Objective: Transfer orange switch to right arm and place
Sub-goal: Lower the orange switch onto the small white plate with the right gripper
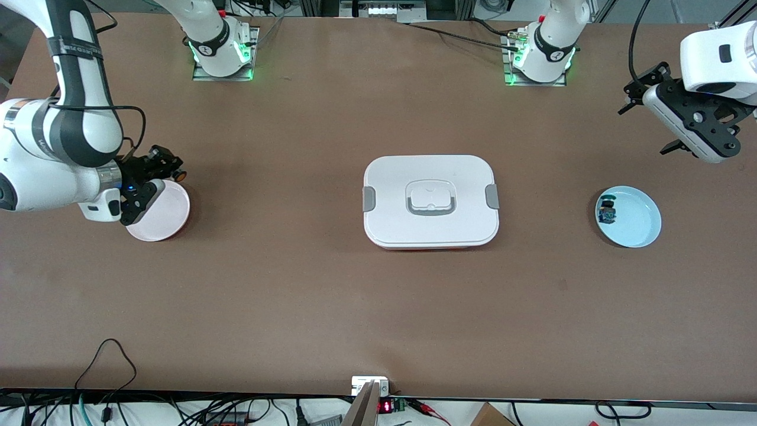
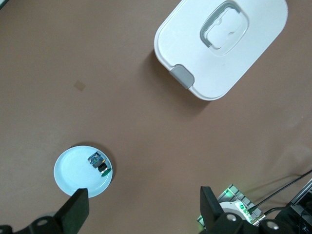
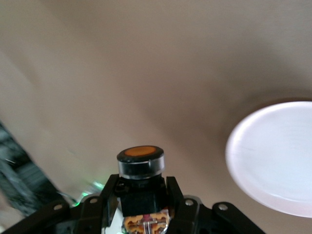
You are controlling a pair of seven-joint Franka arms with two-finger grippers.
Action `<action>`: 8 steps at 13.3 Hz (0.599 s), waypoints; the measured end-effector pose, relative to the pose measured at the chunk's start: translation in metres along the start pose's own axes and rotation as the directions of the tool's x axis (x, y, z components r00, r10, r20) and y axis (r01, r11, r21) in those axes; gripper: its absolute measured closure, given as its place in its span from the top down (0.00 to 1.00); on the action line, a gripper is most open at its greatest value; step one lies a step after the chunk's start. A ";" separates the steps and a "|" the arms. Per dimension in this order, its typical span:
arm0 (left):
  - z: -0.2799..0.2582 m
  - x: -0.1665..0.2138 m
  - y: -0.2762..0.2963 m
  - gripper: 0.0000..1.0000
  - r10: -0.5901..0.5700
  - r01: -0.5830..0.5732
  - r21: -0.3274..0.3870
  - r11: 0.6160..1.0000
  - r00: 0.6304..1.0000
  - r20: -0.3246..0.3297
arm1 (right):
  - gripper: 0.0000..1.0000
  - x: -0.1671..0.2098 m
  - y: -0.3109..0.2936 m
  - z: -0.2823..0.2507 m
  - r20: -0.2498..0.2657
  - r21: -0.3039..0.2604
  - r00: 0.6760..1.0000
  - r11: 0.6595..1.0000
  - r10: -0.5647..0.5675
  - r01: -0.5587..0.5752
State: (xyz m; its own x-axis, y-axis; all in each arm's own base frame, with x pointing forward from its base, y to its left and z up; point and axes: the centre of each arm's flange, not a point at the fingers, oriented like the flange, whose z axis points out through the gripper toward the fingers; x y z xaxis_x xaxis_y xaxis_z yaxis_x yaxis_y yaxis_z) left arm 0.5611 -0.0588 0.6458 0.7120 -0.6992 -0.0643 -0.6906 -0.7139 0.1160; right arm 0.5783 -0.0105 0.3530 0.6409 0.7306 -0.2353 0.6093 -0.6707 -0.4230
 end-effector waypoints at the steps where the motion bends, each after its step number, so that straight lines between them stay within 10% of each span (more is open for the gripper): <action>1: 0.004 -0.008 -0.015 1.00 -0.035 0.036 0.022 0.999 0.999 -0.018 | 0.44 -0.004 0.009 0.000 0.019 -0.054 0.999 0.997 -0.046 0.047; 8: 0.031 -0.041 -0.098 1.00 -0.059 0.080 0.156 0.985 0.989 -0.134 | 0.44 -0.032 0.064 0.041 0.098 -0.248 0.935 0.901 -0.341 0.355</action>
State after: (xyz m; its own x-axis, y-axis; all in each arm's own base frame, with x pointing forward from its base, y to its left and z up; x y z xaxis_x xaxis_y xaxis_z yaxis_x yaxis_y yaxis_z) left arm 0.5958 0.0390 0.6067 0.7619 -0.6447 0.0627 -0.6431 -0.7644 -0.0455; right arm 0.5778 -0.0717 0.2972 0.3459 0.9244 -0.1611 0.8924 -0.3771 -0.2478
